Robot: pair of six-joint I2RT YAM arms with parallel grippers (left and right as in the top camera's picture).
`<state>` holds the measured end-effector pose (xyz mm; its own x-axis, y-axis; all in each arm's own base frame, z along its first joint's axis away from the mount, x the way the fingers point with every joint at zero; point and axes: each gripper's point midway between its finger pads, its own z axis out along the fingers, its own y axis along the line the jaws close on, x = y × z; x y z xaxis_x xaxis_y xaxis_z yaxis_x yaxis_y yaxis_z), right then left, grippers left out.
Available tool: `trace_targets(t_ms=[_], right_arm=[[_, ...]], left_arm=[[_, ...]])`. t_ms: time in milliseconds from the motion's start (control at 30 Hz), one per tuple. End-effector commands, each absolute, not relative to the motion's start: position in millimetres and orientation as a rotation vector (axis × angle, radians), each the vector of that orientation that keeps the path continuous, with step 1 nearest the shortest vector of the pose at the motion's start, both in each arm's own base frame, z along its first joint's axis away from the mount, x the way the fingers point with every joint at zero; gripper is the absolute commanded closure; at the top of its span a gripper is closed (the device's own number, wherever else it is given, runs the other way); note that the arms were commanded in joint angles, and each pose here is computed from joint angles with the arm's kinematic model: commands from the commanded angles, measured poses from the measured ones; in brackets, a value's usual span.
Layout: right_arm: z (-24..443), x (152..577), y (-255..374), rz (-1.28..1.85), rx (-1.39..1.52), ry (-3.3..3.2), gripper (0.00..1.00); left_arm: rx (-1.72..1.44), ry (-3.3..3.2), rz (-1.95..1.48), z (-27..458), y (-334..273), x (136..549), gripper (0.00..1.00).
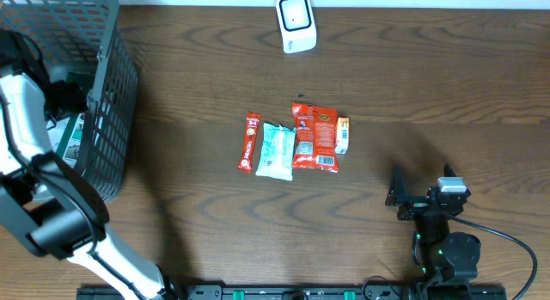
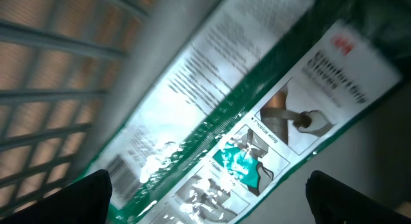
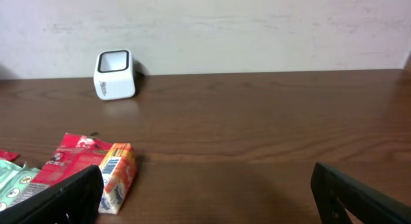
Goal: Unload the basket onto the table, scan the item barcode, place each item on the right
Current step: 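Move the left gripper into the basket and grasp the green gloves pack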
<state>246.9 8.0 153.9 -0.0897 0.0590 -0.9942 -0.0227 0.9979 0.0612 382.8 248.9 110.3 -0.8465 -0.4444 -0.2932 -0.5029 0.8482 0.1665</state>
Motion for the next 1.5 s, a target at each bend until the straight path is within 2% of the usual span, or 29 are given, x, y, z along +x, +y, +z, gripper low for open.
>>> trace_targets(t_ms=[0,167,467,533,733,767,867,967,1167,1300,1467], right_arm=[[153,247,6,0.055,0.023,1.66,0.01],[153,247,6,0.055,0.023,1.66,0.01],[153,247,6,0.055,0.023,1.66,0.01],[153,247,6,0.055,0.023,1.66,0.01],[153,247,6,0.055,0.023,1.66,0.01],[153,247,6,0.055,0.023,1.66,0.01],[153,247,6,0.055,0.023,1.66,0.01],[153,247,6,0.055,0.023,1.66,0.01],[153,247,6,0.055,0.023,1.66,0.01],[153,247,6,0.055,0.023,1.66,0.01],[153,247,6,0.055,0.023,1.66,0.01]], left_arm=[[-0.701,2.9,0.288,70,242,378,0.03],[-0.595,2.997,0.046,27,218,384,0.02],[-0.627,3.065,0.084,-2,223,374,0.04],[-0.628,3.067,0.084,-3,223,374,0.14],[-0.629,3.069,0.082,-3,223,374,0.75],[-0.631,3.07,0.081,-3,222,373,0.9],[-0.698,3.036,0.089,5,225,378,0.93],[-0.744,2.938,0.121,45,232,390,0.93],[-0.786,2.551,0.211,189,241,406,0.93],[-0.844,2.268,0.212,293,227,382,0.93],[-0.709,1.882,0.227,437,181,325,0.93]])
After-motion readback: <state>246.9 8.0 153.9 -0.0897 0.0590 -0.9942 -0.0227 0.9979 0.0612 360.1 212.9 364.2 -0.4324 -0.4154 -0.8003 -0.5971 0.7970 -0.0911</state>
